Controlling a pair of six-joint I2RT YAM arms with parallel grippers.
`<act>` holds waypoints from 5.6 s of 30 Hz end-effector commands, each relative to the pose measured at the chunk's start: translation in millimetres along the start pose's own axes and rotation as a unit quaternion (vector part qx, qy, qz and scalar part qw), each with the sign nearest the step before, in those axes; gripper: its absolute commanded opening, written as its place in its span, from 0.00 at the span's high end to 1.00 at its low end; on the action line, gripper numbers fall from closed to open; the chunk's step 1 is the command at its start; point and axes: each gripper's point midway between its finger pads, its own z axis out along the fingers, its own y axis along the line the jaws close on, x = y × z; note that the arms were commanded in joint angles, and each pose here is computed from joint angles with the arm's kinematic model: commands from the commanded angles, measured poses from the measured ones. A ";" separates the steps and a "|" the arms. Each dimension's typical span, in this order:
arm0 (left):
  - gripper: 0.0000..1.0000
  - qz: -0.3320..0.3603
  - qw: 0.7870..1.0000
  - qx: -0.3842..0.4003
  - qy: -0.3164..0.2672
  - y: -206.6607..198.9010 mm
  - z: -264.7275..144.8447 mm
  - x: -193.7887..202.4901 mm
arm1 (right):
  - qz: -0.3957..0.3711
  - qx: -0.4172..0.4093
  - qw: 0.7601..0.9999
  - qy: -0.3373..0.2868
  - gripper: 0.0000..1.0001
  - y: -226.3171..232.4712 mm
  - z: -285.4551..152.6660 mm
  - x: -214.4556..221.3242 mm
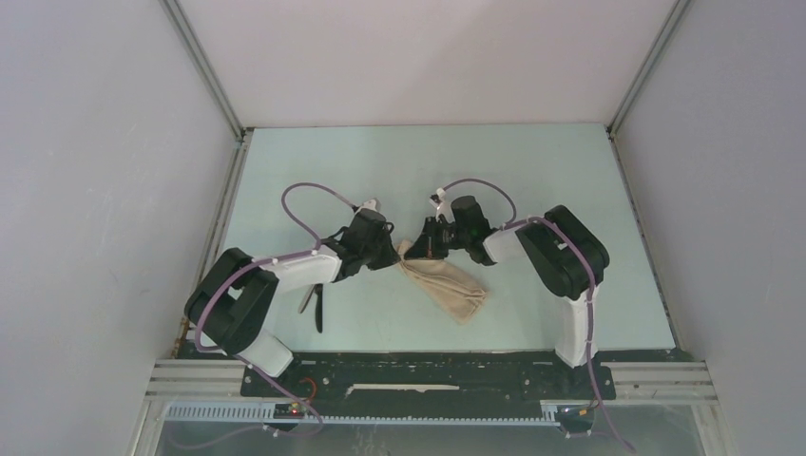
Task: Fold the napkin into a case and place the utensils inside
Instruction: Grasp the top corner of the smaller rectangle folded napkin from the folded napkin.
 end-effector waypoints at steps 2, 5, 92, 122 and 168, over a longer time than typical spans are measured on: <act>1.00 0.019 0.999 0.016 -0.030 -11.7 -11.0 -17.0 | -0.016 -0.026 1.000 0.007 1.00 17.0 11.7 3.8; 1.00 0.027 0.999 0.031 -0.026 -18.6 -12.1 -17.1 | -0.026 -0.038 0.999 0.011 1.00 25.6 18.2 10.5; 0.81 0.014 0.999 -0.049 0.003 16.7 -12.4 -8.3 | -0.021 -0.017 1.000 0.000 0.95 19.0 33.7 25.8; 1.00 -0.028 0.999 -0.019 -0.019 29.1 -45.5 -3.5 | -0.016 -0.085 0.996 -0.004 0.80 41.2 18.6 22.3; 1.00 -0.042 0.998 -0.027 -0.037 44.3 -48.5 -6.5 | -0.027 -0.076 0.996 0.038 0.93 54.7 34.2 26.9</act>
